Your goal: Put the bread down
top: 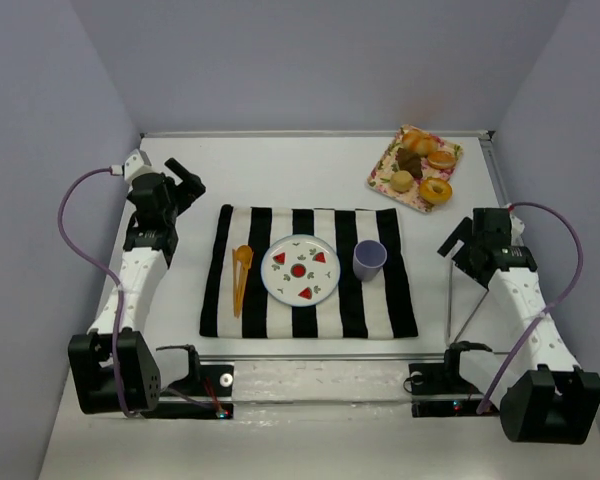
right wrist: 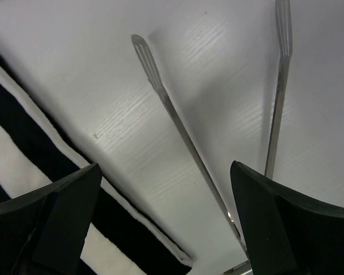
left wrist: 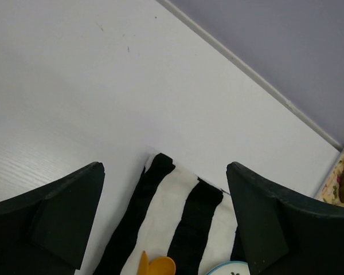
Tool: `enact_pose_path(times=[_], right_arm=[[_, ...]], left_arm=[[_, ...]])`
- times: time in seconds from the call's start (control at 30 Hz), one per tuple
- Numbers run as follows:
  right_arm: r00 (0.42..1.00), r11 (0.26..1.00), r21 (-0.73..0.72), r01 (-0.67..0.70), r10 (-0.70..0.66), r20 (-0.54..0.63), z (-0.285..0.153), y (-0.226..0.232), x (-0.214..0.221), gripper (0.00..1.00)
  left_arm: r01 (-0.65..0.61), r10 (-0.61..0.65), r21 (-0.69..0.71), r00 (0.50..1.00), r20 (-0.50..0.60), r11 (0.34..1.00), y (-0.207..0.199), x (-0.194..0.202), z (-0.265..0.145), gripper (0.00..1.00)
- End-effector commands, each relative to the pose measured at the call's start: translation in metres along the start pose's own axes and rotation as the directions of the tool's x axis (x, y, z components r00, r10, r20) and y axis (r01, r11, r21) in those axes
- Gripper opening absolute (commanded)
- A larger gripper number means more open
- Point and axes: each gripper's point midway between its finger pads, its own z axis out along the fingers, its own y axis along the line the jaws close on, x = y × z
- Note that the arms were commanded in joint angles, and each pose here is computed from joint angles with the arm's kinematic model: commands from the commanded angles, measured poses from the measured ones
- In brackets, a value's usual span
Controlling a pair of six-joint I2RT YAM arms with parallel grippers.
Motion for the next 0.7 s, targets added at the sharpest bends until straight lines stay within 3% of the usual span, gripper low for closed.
enact_pose_path(times=[0.0,0.2,0.67], right_arm=[[0.998,0.992,0.121,-0.041,0.047,-0.050,0.001,-0.027,0.013,1.00],[0.984,0.967,0.254,-0.039,0.081,-0.158,0.016,-0.047,0.041,1.00],[0.924,0.925,0.373,0.073,0.079,-0.375,0.042,-0.064,0.082,1.00]], left_arm=[[-0.026,0.024,0.040,0.999,0.044,0.999,-0.014,-0.020,0.003,0.99],[-0.031,0.031,-0.002,0.996,0.084,1.000,-0.007,-0.029,0.004,0.99],[0.005,0.016,-0.085,0.972,0.236,0.996,0.010,-0.072,0.000,0.99]])
